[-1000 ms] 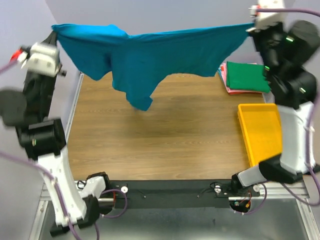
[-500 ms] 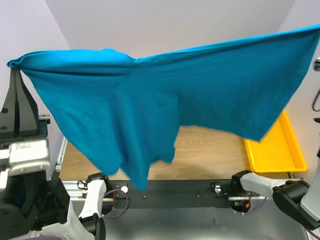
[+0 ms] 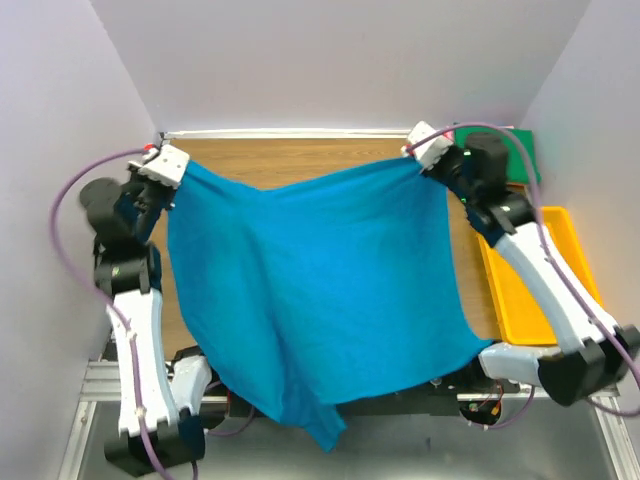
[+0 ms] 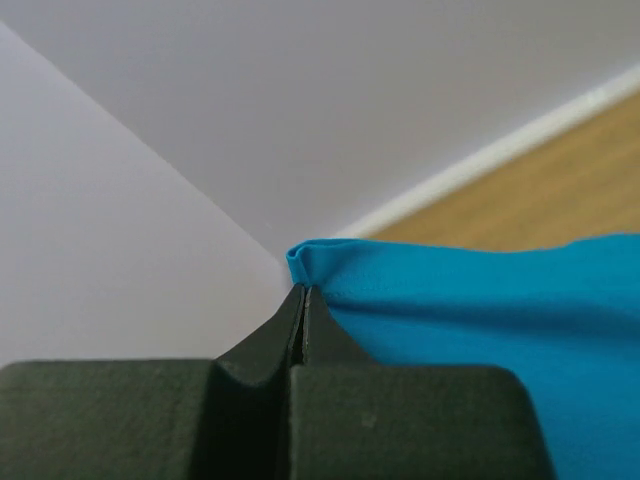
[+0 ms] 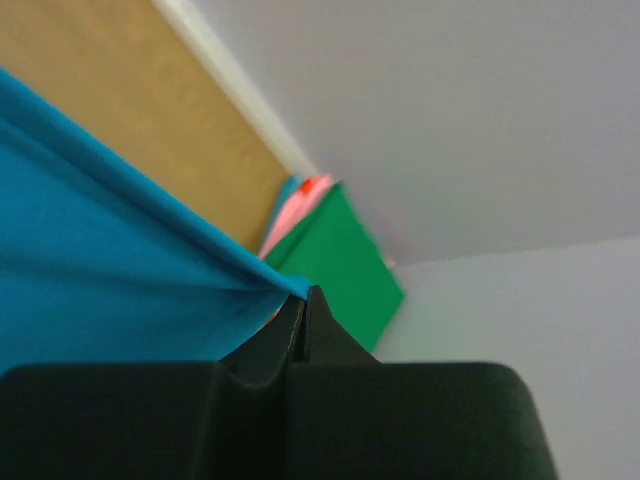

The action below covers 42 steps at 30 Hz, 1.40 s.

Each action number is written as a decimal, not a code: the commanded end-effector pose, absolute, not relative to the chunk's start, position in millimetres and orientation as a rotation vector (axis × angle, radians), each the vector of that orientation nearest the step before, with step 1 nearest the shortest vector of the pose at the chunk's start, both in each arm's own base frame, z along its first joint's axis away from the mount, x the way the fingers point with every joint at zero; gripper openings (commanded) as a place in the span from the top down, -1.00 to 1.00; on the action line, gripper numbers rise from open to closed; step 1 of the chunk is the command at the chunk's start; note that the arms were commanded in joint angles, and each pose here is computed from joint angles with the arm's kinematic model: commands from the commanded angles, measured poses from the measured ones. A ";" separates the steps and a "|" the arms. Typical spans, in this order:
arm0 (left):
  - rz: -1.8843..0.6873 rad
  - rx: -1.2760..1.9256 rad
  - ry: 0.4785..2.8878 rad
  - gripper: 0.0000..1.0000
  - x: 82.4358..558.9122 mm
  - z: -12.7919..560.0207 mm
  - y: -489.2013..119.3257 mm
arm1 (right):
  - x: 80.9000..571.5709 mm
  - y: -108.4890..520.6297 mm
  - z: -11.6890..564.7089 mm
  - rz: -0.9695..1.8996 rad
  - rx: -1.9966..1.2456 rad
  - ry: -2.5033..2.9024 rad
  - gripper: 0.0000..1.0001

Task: Fold and stack the t-shirts
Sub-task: Flatten out the tshirt

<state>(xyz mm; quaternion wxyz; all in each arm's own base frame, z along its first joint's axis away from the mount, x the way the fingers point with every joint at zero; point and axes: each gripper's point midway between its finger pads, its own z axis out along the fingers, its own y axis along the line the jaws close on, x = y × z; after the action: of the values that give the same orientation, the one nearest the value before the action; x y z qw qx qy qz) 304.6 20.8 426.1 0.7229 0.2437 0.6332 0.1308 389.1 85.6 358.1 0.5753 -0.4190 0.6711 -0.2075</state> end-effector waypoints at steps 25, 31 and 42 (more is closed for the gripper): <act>0.164 0.678 2.002 1.00 650.0 140.3 1.6 | 653.4 78.1 92.8 -0.677 -0.985 1.805 0.99; 0.169 0.632 1.932 -0.74 682.9 168.2 -6.0 | 667.3 64.5 100.1 -0.756 -0.879 1.830 -0.73; -0.046 0.798 2.099 -0.42 528.3 181.6 -20.7 | 547.1 91.9 141.5 -0.276 -0.950 2.121 -0.80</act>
<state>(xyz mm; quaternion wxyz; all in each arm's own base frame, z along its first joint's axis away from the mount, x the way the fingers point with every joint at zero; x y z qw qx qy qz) 585.3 -8.3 166.4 0.4592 0.2854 0.8408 0.0263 601.8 79.3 126.8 0.4285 -0.3777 0.7950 -0.2041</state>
